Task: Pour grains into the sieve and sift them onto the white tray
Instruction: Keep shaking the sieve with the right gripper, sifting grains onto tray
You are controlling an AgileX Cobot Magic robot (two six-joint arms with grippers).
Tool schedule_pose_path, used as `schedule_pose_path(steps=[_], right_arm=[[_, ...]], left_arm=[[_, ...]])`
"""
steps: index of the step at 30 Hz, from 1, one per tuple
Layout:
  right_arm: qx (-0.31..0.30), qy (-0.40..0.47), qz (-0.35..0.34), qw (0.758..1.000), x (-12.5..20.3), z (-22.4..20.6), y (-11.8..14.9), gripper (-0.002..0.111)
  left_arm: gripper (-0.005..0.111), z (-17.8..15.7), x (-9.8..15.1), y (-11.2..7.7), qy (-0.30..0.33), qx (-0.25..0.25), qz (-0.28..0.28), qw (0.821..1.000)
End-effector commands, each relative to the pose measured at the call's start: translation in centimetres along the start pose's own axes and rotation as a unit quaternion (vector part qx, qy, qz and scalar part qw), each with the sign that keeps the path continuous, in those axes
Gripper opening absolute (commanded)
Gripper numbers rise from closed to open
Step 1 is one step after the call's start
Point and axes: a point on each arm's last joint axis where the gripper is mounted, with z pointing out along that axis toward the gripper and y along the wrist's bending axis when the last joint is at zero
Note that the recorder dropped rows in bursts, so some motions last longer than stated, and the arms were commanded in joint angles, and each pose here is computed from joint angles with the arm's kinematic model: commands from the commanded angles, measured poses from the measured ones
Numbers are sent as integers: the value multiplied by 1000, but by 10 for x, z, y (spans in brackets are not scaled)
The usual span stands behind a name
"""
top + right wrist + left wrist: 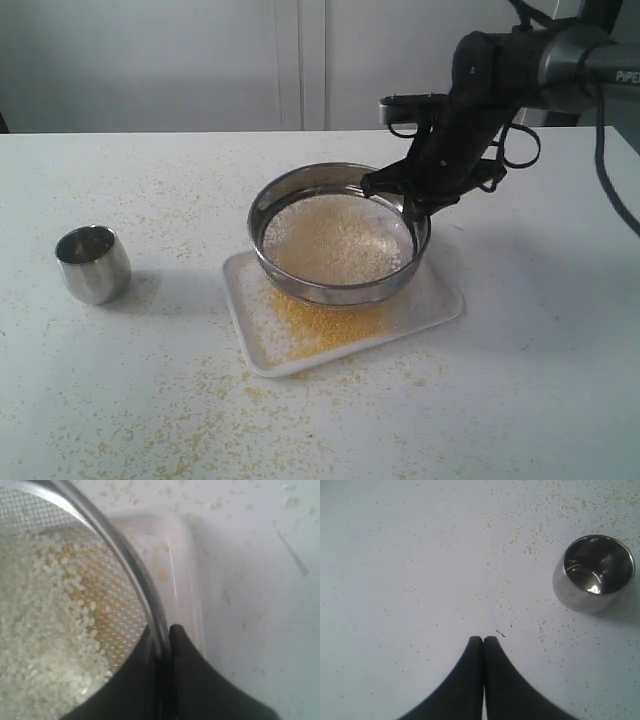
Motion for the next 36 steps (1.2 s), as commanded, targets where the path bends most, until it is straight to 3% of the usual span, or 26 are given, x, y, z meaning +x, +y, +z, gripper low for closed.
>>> schedule_pose_path(steps=[1,3,4,6,8,9,11,12,13,15,17,19,20,21,22,24,25,26,28,29,30,31,32,34,35,36], right_arm=[[-41,15,-154,987,3,-9,14,0],[16,-18,45,999,-4,-9,-4,0],[19,-23,104,994,-5,-10,-7,0],[-23,-11,11,1000,-3,-9,5,0],[-75,24,-196,977,6,-9,19,0],[-58,27,-189,980,6,-9,16,0],[6,2,2,1000,-1,-8,-5,0],[9,-10,92,996,-2,-9,-8,0],[-1,-12,102,995,-3,-9,-7,0],[-72,3,-36,997,0,-9,13,0],[-113,16,-203,973,6,-11,22,0],[-57,-5,-101,993,-1,-10,8,0],[-33,-21,42,998,-5,-10,-2,0],[-33,-28,120,992,-6,-10,-4,0],[-44,-31,114,992,-7,-11,-2,0],[-99,-14,-74,992,-3,-11,20,0],[-113,-4,-175,978,1,-13,25,0],[-99,6,-218,971,4,-12,23,0],[-21,-11,-67,997,-3,-11,4,0],[11,-19,80,997,-4,-10,-5,0],[9,-22,117,993,-5,-10,-5,0],[-9,-22,80,997,-5,-9,0,0],[-46,-14,1,999,-4,-8,14,0],[-97,12,-184,978,4,-11,28,0],[-93,25,-229,969,7,-11,29,0],[-67,16,-188,980,4,-10,24,0]], left_arm=[[1,0,2,1,1,-3,1,1000],[1,0,2,1,1,-3,1,1000],[1,0,2,1,1,-3,1,1000],[1,0,2,1,1,-3,1,1000],[1,0,2,1,1,-3,1,1000],[1,0,2,1,1,-3,1,1000],[1,0,2,1,1,-3,1,1000],[1,0,2,1,1,-3,1,1000],[1,0,2,1,1,-3,1,1000],[1,0,2,1,1,-3,1,1000],[1,0,2,1,1,-3,1,1000],[1,0,2,1,1,-3,1,1000],[1,0,2,1,1,-3,1,1000],[1,0,2,1,1,-3,1,1000],[1,0,2,1,1,-3,1,1000],[1,0,2,1,1,-3,1,1000],[1,0,2,1,1,-3,1,1000],[1,0,2,1,1,-3,1,1000],[1,0,2,1,1,-3,1,1000],[1,0,2,1,1,-3,1,1000],[1,0,2,1,1,-3,1,1000],[1,0,2,1,1,-3,1,1000],[1,0,2,1,1,-3,1,1000],[1,0,2,1,1,-3,1,1000],[1,0,2,1,1,-3,1,1000],[1,0,2,1,1,-3,1,1000]])
